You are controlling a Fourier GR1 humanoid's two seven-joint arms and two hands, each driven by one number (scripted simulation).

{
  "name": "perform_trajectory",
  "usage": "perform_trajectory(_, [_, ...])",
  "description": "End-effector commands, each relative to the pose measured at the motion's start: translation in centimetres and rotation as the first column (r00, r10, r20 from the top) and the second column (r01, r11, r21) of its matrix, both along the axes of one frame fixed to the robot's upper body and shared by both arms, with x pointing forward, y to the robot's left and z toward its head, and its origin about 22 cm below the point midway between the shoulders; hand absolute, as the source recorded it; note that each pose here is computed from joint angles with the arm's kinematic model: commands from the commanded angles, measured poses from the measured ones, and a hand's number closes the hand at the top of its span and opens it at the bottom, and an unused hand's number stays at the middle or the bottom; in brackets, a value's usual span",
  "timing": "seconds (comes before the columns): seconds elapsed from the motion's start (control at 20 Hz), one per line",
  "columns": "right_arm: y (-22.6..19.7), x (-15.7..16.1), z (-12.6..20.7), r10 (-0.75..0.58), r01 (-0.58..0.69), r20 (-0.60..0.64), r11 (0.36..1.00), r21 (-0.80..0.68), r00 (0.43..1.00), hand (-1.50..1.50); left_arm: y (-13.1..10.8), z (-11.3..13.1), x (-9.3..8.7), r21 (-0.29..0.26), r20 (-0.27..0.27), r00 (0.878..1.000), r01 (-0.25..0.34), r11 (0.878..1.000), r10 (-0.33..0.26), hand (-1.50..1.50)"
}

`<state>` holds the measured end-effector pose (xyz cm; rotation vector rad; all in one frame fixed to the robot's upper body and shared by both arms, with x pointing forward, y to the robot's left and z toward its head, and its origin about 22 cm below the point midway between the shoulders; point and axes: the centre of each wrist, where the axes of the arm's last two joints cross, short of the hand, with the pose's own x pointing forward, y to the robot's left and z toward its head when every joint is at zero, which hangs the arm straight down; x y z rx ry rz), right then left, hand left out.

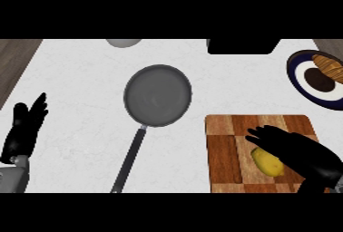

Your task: Pick the lemon from the cutting board and place it in the pan

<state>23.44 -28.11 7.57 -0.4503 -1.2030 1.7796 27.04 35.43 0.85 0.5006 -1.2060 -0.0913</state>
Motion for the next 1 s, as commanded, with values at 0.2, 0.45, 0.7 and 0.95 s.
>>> perform_trajectory(0.2, [1.1,-1.4,-3.1,-0.007,0.007,-0.013,1.0,-0.011,1.0,-1.5,0.4,-0.5,-1.7,-0.008,-0.008,1.0,-0.004,1.0,0.004,0.0])
perform_trajectory(0.45, [0.8,0.3,-2.9,-0.041,0.039,-0.032,0.997,-0.062,0.999,-1.5,-0.4,0.5,-0.2,-0.012,-0.02,1.0,0.009,1.0,-0.009,0.0])
perform_trajectory(0.7, [0.5,1.7,-3.2,-0.048,0.046,-0.021,0.997,-0.069,0.999,-1.5,0.8,0.3,0.3,0.002,-0.004,1.0,0.008,1.0,-0.008,0.0])
perform_trajectory(0.95, [-0.2,2.7,-4.7,0.065,-0.055,0.122,0.995,-0.084,0.99,1.5,-0.3,1.2,0.6,-0.014,0.0,1.0,0.003,1.0,-0.003,0.0])
